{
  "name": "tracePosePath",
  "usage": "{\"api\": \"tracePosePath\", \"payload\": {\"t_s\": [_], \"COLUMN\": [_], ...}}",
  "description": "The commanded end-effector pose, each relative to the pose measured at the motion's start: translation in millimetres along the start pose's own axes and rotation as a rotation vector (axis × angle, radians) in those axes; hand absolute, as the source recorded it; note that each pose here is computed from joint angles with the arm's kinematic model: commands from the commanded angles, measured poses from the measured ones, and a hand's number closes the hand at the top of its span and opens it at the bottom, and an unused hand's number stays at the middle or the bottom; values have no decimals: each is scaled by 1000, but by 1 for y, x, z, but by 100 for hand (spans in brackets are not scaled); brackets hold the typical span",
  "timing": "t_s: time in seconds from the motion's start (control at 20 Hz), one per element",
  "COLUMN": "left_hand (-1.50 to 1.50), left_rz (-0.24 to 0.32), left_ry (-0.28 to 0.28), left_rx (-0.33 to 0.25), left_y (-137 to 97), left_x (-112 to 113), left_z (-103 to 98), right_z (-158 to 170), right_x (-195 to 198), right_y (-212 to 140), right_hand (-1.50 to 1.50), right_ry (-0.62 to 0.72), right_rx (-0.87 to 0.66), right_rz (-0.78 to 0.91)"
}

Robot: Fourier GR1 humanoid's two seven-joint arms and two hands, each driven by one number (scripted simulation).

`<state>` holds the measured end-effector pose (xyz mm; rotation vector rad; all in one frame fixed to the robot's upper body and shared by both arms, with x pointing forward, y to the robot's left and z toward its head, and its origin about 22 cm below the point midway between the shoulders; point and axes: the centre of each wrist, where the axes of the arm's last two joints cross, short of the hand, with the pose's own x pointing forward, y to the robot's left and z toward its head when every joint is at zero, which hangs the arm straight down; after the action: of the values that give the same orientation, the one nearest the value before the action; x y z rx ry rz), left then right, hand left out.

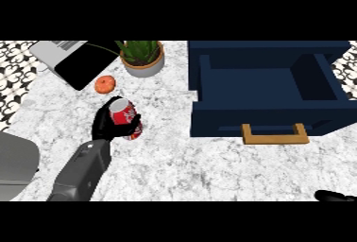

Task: Pick up the can, place it into the drawer and close the drawer

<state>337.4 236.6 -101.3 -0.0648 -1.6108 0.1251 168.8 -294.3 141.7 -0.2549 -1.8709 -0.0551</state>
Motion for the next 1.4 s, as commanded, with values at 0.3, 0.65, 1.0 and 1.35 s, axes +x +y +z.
{"api": "tracePosePath", "payload": {"t_s": [0.3,0.65,1.0,1.35], "left_hand": [150,150,150,150], "left_rz": [-49,-61,-48,-126], "left_ry": [-43,-79,-102,-112], "left_rx": [-107,-194,-210,-239], "left_y": [-70,-122,-174,-217], "left_x": [59,131,189,256], "left_z": [-48,-70,-67,-78], "right_z": [-5,8,9,6], "right_x": [5,6,20,14], "right_y": [5,-2,-10,1], "right_hand": [-150,-150,-150,-150], "right_ry": [2,20,-6,-12], "right_rx": [-29,-31,-17,-33], "right_rz": [12,30,15,20]}}
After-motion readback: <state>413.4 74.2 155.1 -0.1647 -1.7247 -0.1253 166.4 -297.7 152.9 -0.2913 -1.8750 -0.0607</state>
